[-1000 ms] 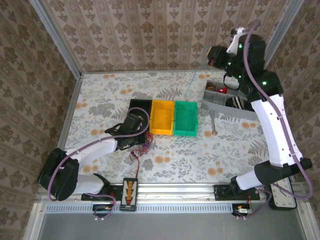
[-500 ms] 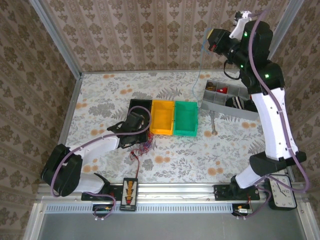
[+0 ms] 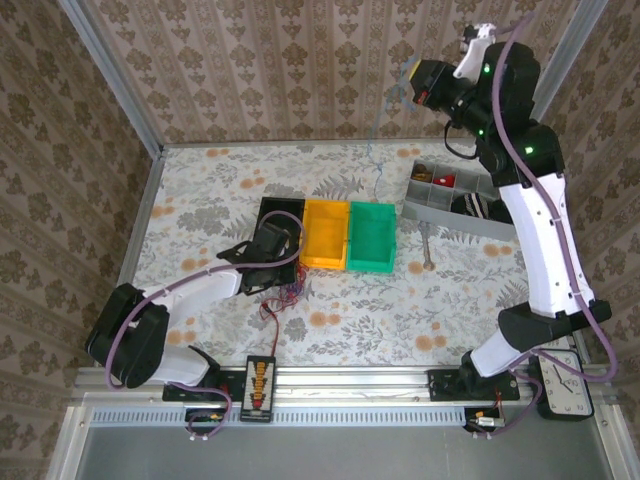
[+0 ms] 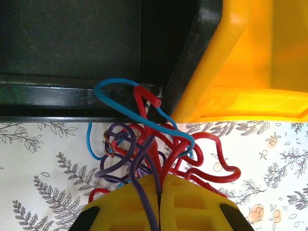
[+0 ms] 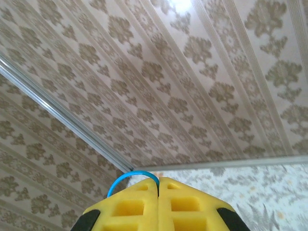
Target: Untangle the cables
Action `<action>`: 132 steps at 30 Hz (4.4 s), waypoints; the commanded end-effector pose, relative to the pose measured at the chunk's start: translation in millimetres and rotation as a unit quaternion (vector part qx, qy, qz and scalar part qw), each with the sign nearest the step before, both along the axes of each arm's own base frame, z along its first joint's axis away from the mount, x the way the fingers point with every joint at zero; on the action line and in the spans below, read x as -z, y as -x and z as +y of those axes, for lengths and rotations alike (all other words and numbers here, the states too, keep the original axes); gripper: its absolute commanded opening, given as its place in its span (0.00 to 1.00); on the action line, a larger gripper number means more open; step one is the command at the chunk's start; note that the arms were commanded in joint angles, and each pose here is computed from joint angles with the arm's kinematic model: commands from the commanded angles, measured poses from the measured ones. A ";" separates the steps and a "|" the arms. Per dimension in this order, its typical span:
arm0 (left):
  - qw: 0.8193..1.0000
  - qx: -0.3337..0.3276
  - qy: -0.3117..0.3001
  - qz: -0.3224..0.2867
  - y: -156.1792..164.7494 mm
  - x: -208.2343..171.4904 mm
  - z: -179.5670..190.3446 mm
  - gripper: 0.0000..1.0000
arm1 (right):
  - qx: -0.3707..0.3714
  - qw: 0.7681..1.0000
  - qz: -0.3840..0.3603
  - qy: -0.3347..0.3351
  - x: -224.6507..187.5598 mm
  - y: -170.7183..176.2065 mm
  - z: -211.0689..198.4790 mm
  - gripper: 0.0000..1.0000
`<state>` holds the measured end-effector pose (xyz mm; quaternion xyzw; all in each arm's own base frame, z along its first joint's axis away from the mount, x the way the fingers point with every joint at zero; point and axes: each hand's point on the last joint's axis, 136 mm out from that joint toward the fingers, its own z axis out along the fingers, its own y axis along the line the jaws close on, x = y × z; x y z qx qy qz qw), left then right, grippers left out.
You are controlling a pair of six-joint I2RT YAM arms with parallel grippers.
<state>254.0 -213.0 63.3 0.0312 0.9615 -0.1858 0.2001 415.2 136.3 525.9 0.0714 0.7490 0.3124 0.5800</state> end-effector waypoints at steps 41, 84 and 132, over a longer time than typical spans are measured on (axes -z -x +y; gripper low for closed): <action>0.999 0.036 -0.017 0.012 -0.4 6.8 -11.0 0.00 | 0.188 0.904 0.340 0.180 314.1 94.8 -88.0 0.00; 0.998 0.047 -0.050 0.004 1.9 10.0 -8.0 0.00 | 0.037 0.838 0.463 0.286 455.0 4.7 42.0 0.00; 0.992 0.038 0.115 -0.047 11.7 -40.3 8.9 0.82 | -0.184 0.913 0.288 0.221 389.7 124.4 127.4 0.43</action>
